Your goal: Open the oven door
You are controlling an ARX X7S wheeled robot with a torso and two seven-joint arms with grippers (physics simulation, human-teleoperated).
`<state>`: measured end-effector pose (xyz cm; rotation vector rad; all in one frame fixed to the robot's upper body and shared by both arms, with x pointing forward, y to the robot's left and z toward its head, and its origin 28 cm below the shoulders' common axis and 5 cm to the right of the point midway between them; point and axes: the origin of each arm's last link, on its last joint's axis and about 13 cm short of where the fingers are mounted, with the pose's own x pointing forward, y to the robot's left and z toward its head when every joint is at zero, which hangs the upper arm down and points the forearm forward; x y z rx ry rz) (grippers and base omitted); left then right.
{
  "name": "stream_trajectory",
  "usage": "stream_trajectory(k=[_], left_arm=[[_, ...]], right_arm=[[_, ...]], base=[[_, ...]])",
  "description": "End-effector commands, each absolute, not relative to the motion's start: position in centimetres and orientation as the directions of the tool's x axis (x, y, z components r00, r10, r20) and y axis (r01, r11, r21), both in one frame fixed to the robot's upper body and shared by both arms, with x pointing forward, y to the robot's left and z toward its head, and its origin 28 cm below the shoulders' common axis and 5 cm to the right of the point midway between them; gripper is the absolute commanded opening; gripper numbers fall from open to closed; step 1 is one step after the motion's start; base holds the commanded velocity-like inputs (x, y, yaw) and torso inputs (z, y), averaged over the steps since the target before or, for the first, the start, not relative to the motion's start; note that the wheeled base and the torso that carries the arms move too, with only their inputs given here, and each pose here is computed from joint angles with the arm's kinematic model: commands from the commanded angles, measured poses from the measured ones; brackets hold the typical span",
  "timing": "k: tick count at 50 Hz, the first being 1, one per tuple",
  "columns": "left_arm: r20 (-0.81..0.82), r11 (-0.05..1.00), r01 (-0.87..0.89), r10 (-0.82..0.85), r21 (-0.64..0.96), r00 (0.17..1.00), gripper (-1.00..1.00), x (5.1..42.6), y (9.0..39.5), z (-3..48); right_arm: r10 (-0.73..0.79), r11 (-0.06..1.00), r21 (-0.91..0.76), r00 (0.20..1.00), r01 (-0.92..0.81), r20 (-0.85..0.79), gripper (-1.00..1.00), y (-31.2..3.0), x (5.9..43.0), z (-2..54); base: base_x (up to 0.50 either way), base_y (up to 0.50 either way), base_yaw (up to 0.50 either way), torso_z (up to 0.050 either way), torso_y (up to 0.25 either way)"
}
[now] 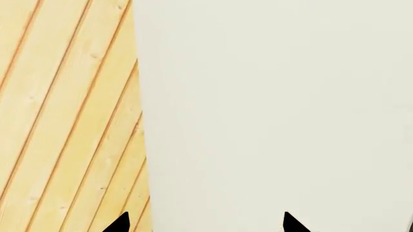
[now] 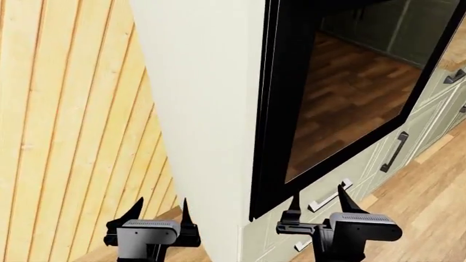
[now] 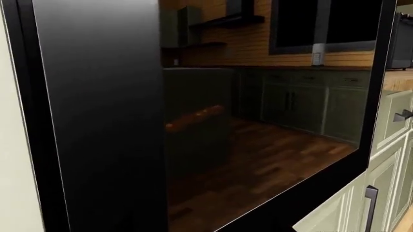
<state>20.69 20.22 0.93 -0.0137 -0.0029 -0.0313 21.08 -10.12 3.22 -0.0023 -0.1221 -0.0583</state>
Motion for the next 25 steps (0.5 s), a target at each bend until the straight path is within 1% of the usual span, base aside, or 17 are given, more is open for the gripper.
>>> stream_trajectory(k=[1,25], left_arm=[[-0.003,0.999,0.028,-0.028,-0.022,1.0,1.0,20.64,20.29,0.84],[-0.004,0.999,0.03,-0.03,-0.024,1.0,1.0,20.68,20.25,0.93]], right_arm=[[-0.06,0.998,0.004,0.99,0.06,0.127,1.0,-10.05,21.0,3.21],[-0.053,0.999,-0.003,0.99,0.054,0.13,1.0,-9.98,20.91,3.54]], base=[[0.0,0.0,0.0,-0.05,0.0],[0.0,0.0,0.0,-0.05,0.0]])
